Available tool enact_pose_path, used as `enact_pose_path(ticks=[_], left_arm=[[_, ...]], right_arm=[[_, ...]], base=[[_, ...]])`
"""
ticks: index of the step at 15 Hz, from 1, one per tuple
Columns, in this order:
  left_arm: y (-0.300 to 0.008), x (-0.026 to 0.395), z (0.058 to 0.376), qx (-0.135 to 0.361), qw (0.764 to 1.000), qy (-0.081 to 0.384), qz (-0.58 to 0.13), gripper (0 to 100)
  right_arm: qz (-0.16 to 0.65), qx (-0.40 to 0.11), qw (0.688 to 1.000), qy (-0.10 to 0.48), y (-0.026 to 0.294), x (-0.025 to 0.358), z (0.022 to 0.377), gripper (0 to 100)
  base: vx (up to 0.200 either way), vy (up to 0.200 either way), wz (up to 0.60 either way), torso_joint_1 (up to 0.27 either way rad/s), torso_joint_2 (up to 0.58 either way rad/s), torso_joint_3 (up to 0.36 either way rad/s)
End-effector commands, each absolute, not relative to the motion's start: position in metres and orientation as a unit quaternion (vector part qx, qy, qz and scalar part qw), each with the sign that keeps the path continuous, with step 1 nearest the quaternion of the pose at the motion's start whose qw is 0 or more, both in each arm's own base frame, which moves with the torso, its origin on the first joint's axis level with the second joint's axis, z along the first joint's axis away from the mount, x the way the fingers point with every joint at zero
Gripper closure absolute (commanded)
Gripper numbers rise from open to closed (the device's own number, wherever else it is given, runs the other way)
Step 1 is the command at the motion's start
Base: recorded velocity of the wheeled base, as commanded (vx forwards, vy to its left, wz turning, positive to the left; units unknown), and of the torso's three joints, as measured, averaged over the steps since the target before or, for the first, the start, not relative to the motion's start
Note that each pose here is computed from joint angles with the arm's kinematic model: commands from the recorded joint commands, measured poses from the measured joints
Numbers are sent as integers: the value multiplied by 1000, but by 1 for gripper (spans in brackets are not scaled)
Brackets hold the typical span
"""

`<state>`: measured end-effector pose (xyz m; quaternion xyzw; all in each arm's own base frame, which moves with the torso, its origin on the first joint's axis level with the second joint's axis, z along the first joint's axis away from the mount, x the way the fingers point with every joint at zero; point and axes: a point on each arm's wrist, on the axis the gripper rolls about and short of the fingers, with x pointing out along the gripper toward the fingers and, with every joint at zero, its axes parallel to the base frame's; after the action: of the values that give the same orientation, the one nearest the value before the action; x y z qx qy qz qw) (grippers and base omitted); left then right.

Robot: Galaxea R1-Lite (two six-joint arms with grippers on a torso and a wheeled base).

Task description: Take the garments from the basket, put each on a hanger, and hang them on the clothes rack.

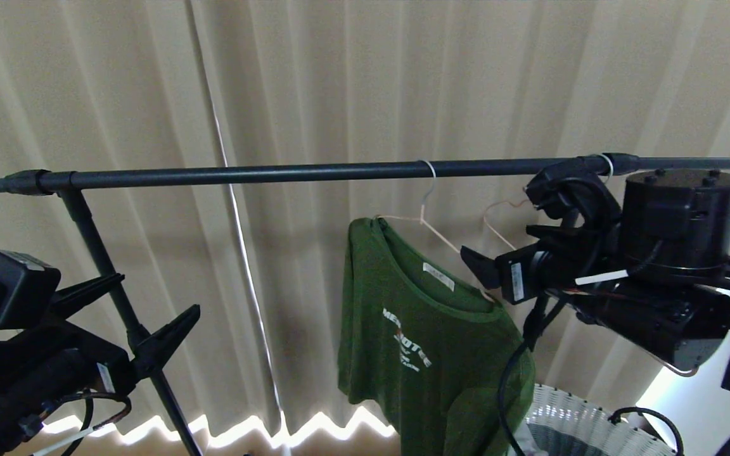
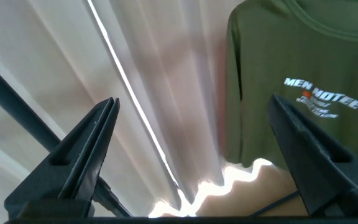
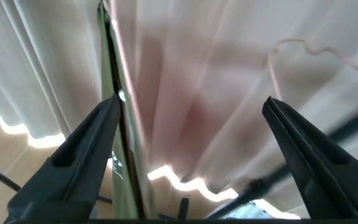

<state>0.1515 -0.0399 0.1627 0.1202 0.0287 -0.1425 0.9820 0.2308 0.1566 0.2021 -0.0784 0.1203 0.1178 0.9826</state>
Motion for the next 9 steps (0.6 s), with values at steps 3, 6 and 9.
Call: enact_pose_path(ticks=[3,6,9], left_arm=[[-39,151,161,121,982,33,-141,0],[-39,151,161,121,982,33,-139,0],[-39,150,162,120,983,30,-138,0]], right_arm=[[90,-72,987,110,108,185,218,0],[70,-76,988,118,94,177,211,0],[50,-99,986,124,77,164,203,0]], base=[[0,0,0,0,0,0],[0,0,0,0,0,0],[0,0,0,0,0,0]])
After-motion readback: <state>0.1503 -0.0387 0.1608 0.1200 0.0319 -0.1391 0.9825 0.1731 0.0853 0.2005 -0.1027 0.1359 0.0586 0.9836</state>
